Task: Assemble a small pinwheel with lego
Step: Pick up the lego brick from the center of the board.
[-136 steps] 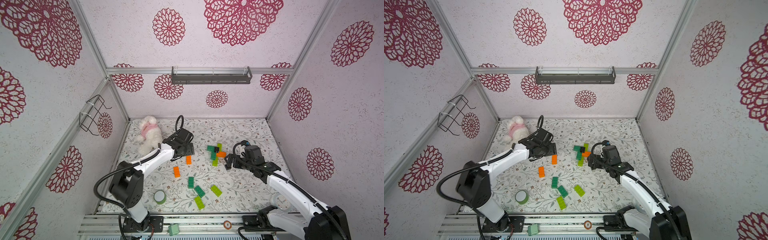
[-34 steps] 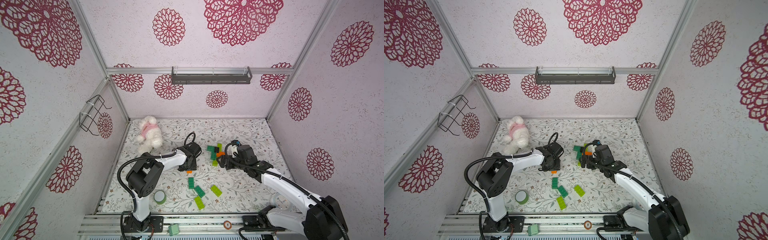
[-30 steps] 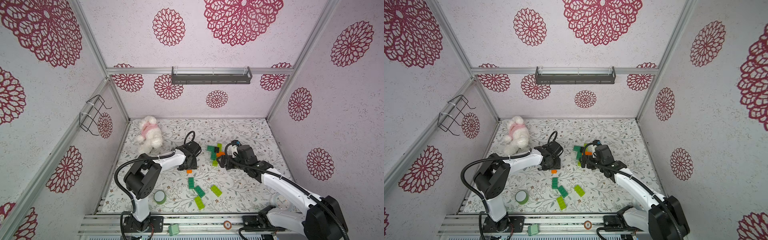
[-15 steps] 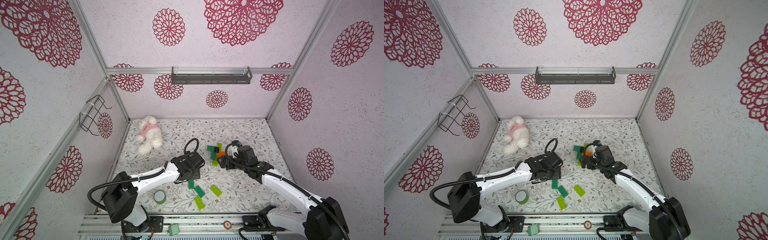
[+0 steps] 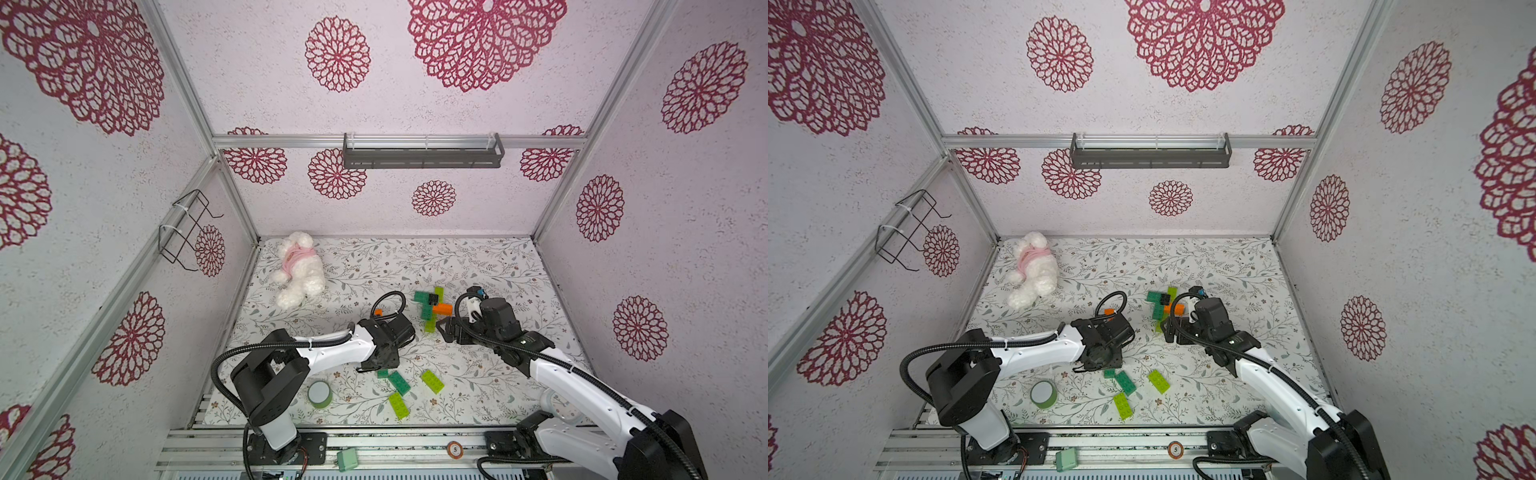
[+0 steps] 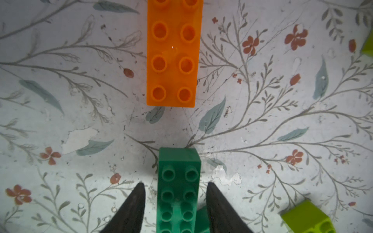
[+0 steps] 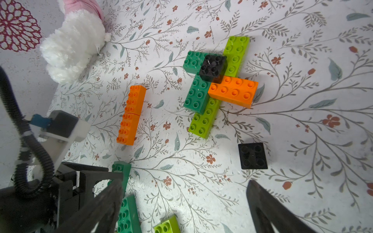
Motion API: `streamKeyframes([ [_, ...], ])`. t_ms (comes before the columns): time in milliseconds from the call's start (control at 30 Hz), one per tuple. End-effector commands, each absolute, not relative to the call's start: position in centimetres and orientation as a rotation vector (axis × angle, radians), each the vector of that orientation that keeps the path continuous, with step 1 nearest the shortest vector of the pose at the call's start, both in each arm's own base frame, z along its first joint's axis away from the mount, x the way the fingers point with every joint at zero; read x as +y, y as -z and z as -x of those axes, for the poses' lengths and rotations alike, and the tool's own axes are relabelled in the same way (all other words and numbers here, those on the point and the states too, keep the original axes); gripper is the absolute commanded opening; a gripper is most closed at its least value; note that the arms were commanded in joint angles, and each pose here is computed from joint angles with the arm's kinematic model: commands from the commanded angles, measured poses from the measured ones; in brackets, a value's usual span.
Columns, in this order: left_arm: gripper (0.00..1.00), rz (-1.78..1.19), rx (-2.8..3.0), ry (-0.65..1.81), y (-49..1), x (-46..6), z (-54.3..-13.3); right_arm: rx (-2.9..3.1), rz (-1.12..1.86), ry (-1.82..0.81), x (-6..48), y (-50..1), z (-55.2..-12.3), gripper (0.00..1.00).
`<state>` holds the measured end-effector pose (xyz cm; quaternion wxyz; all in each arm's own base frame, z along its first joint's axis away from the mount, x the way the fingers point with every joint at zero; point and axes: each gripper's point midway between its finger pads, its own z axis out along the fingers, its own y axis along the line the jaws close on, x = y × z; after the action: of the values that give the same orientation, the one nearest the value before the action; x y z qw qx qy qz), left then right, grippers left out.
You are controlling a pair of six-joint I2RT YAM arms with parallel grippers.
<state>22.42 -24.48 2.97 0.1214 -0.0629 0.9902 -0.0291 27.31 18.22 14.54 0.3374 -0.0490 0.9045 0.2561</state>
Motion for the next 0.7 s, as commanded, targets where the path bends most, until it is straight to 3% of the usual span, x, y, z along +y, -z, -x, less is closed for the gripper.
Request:
streamKeyframes([
  [0,0.45,0.216,2.875,0.097,-2.9,-24.8,-22.7,2.338,0.138,-0.694,18.5,-15.4,-26.9,0.96],
  [200,0.41,0.215,2.885,0.078,-2.6,-24.7,-22.5,2.338,0.138,-0.697,18.5,-15.4,-27.0,0.96],
  [467,0.47,0.197,2.901,0.072,-2.2,-24.9,-22.3,2.346,0.139,-0.699,18.7,-15.1,-27.0,0.96],
  [667,0.41,0.189,2.909,0.073,-1.9,-25.0,-22.1,2.344,0.132,-0.694,18.5,-15.1,-27.0,0.96],
])
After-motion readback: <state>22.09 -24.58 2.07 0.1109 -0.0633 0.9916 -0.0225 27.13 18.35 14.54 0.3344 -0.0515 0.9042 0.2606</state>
